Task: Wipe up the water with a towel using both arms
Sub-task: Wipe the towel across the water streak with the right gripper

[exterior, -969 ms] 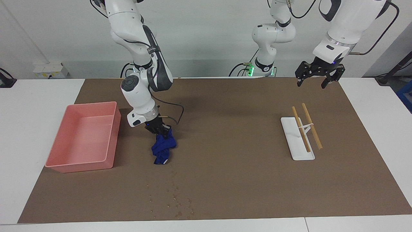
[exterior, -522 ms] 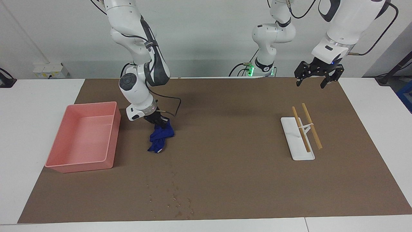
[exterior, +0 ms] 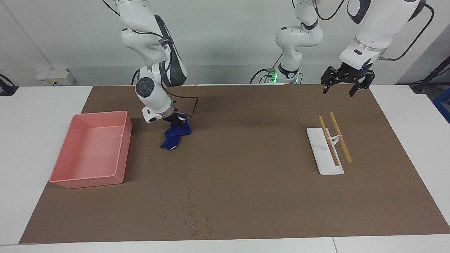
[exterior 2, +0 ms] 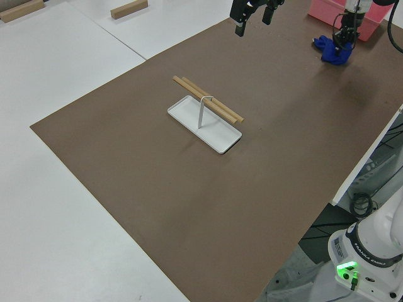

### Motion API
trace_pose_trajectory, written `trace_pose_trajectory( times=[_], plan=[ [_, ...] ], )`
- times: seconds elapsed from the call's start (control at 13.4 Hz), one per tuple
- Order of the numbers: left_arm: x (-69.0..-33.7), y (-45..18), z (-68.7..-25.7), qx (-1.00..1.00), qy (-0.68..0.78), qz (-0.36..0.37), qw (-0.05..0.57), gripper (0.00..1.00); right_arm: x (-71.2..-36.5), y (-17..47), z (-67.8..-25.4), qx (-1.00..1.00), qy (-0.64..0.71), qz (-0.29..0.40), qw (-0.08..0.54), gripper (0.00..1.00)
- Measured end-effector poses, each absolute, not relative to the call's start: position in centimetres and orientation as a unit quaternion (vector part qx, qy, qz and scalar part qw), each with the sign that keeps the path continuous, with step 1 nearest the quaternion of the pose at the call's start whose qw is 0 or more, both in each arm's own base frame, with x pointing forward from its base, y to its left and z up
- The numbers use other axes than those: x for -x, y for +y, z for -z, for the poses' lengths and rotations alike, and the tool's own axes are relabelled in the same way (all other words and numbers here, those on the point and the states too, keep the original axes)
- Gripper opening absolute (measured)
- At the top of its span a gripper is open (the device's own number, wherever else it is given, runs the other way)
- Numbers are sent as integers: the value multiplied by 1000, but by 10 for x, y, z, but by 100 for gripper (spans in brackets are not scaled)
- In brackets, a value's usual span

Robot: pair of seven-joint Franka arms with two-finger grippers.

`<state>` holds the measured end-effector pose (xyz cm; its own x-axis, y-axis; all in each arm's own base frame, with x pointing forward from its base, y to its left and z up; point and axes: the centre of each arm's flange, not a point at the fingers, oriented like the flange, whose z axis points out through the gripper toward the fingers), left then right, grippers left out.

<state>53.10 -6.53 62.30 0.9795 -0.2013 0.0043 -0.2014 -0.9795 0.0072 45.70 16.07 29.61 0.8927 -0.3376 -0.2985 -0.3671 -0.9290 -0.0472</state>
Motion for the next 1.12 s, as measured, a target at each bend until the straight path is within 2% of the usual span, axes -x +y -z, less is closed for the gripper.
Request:
trace_pose_trajectory(
  times=[0.22,0.52,0.82,1.12],
  plan=[
    [-531,-65,-623,-995,-101,-2,4,100,-446,179,-296,975,172,-128,51,15],
    [-531,-65,-623,-995,-101,-2,4,100,-460,196,-294,982,167,-32,82,15],
    [-531,-65,-623,-995,-101,-2,4,100,-505,205,-306,975,177,59,120,15],
    [-531,-65,-623,-995,-101,-2,4,100,-572,209,-330,966,179,110,148,15]
  ],
)
